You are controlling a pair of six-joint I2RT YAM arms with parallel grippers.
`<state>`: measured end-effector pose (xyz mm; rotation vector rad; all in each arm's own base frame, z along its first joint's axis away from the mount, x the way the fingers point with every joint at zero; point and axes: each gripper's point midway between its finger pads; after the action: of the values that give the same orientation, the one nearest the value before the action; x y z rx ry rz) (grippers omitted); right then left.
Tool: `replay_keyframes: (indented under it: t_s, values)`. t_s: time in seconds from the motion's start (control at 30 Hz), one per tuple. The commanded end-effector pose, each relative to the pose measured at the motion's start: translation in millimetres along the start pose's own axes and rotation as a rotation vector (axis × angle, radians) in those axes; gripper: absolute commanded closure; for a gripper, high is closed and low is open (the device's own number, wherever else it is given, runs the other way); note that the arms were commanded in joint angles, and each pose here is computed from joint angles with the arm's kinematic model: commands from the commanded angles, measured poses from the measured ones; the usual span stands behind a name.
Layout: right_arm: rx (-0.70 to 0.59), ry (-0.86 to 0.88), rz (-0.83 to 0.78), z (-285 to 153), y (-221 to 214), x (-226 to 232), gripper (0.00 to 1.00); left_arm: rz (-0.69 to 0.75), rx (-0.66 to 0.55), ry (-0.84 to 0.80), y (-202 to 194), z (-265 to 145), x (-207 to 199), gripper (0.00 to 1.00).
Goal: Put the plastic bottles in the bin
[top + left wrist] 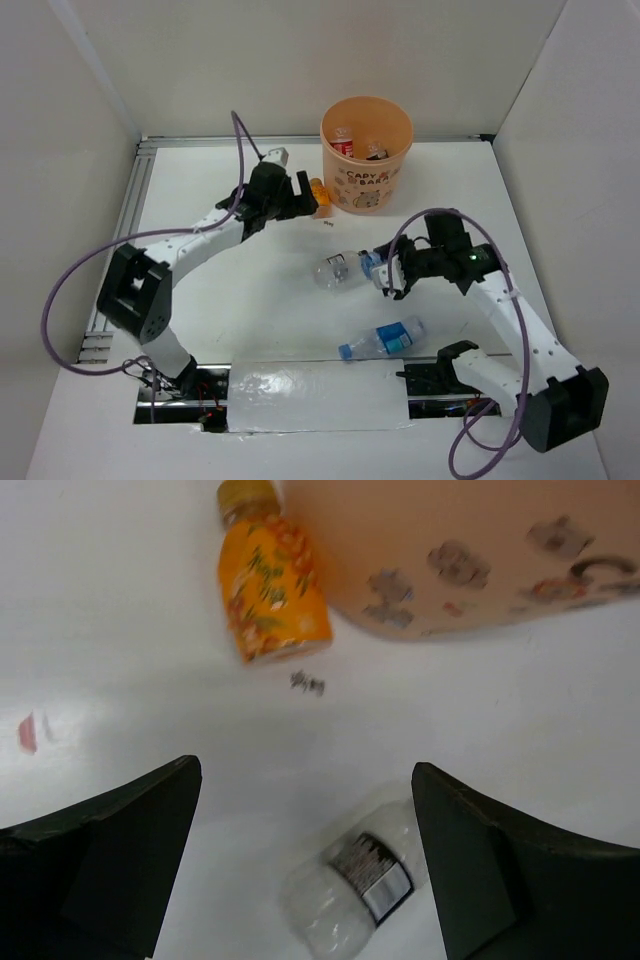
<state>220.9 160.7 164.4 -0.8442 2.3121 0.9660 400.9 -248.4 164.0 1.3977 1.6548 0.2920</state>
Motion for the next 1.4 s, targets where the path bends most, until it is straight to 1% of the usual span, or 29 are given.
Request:
replay_keyframes:
  t_s: [0.0,0.03,0.07,0.13,0.17,0.23,0.27,0.37,0.4,0.43,0.47,0.5,0.53,0.57,0.6,0.67,0.7,0.77,0.8,0.83,0.9,0.97,1.1,1.2,1.23,1.27,1.3,1.33,1.37]
  values:
    - [-0.051,-0.265,0.135,-36,23,-70,0.66,0.034,-0.041,-0.096,37,25,-35,0.01]
    - [-0.038,-0.389,0.088,-50,23,-101,0.67,0.031,-0.01,-0.064,30,42,-25,0.01]
    - [-0.046,-0.473,0.138,-64,26,-122,0.67,0.03,-0.031,-0.079,41,47,-34,0.01]
    - [-0.048,-0.614,0.155,-78,20,-166,0.67,0.043,-0.016,-0.056,39,59,-30,0.01]
    - [-0.045,-0.684,0.147,-93,21,-191,0.67,0.052,-0.009,-0.051,37,70,-29,0.01]
    - [-0.027,-0.789,0.167,-110,12,-227,0.67,0.057,0.0,-0.035,35,79,-21,0.01]
    - [-0.054,-0.875,0.185,-125,9,-261,0.67,0.058,0.008,-0.029,32,82,-19,0.01]
    - [-0.069,-0.957,0.221,-145,-7,-306,0.67,0.053,0.011,-0.033,28,88,-12,0.01]
    - [-0.087,-0.985,0.255,-149,-17,-331,0.67,0.053,0.012,-0.043,26,89,-13,0.01]
    - [-0.089,-0.996,0.281,-152,-26,-341,0.67,0.053,0.021,-0.037,22,89,-10,0.01]
    - [-0.101,-1.0,0.296,-150,-31,-351,0.64,0.053,0.012,-0.043,24,90,-12,0.01]
    - [-0.098,-0.998,0.335,-147,-50,-367,0.63,0.053,0.01,-0.056,25,90,-14,0.01]
    - [-0.111,-0.982,0.359,-144,-59,-372,0.61,0.053,0.02,-0.049,20,90,-11,0.01]
    - [-0.117,-0.924,0.459,-118,-89,-368,0.56,0.053,0.01,-0.056,23,88,-12,0.01]
    - [-0.135,-0.93,0.455,-126,-87,-380,0.53,0.053,0.014,-0.064,20,88,-12,0.01]
    - [-0.156,-0.884,0.522,-112,-103,-380,0.41,0.048,0.01,-0.058,23,89,-8,0.01]
    - [-0.153,-0.842,0.582,-100,-120,-377,0.32,0.048,0.01,-0.058,23,89,-8,0.01]
    - [-0.176,-0.799,0.634,-91,-129,-372,0.24,0.048,0.01,-0.058,23,89,-8,0.01]
    - [-0.187,-0.779,0.671,-84,-132,-368,0.15,0.043,0.005,-0.052,26,89,-4,0.01]
    - [-0.202,-0.764,0.665,-82,-129,-367,0.0,0.043,-0.002,-0.057,30,89,-7,0.01]
    - [-0.203,-0.757,0.682,-84,-132,-364,0.0,0.052,-0.003,-0.057,28,92,-5,0.01]
    - [-0.219,-0.753,0.68,-90,-121,-364,0.0,0.052,0.012,-0.059,23,95,-4,0.01]
    - [-0.221,-0.775,0.727,-119,-112,-355,0.0,0.043,0.014,-0.059,21,105,-4,0.01]
    - [-0.218,-0.807,0.801,-146,-107,-341,0.0,0.043,0.02,-0.065,21,114,-5,0.01]
    - [-0.221,-0.81,0.814,-157,-97,-335,0.0,0.043,0.028,-0.06,17,117,-3,0.01]
    - [-0.206,-0.814,0.837,-162,-105,-324,0.0,0.043,0.025,-0.062,19,120,-4,0.01]
    - [-0.213,-0.813,0.855,-166,-102,-317,0.0,0.048,0.025,-0.061,16,122,-7,0.01]
    - [-0.222,-0.824,0.844,-179,-89,-311,0.0,0.048,0.039,-0.05,9,127,-2,0.01]
    - [-0.21,-0.812,0.887,-176,-99,-292,0.0,0.053,0.017,-0.062,16,130,-11,0.01]
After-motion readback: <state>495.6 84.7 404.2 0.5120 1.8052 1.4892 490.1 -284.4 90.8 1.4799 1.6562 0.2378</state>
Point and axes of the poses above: each gripper's point midway between its finger pads, its own z axis out along the fingers, its own x axis along the line the jaws close on, y = z × x, and after that the axes turned 3 degrees about -z, right-handed
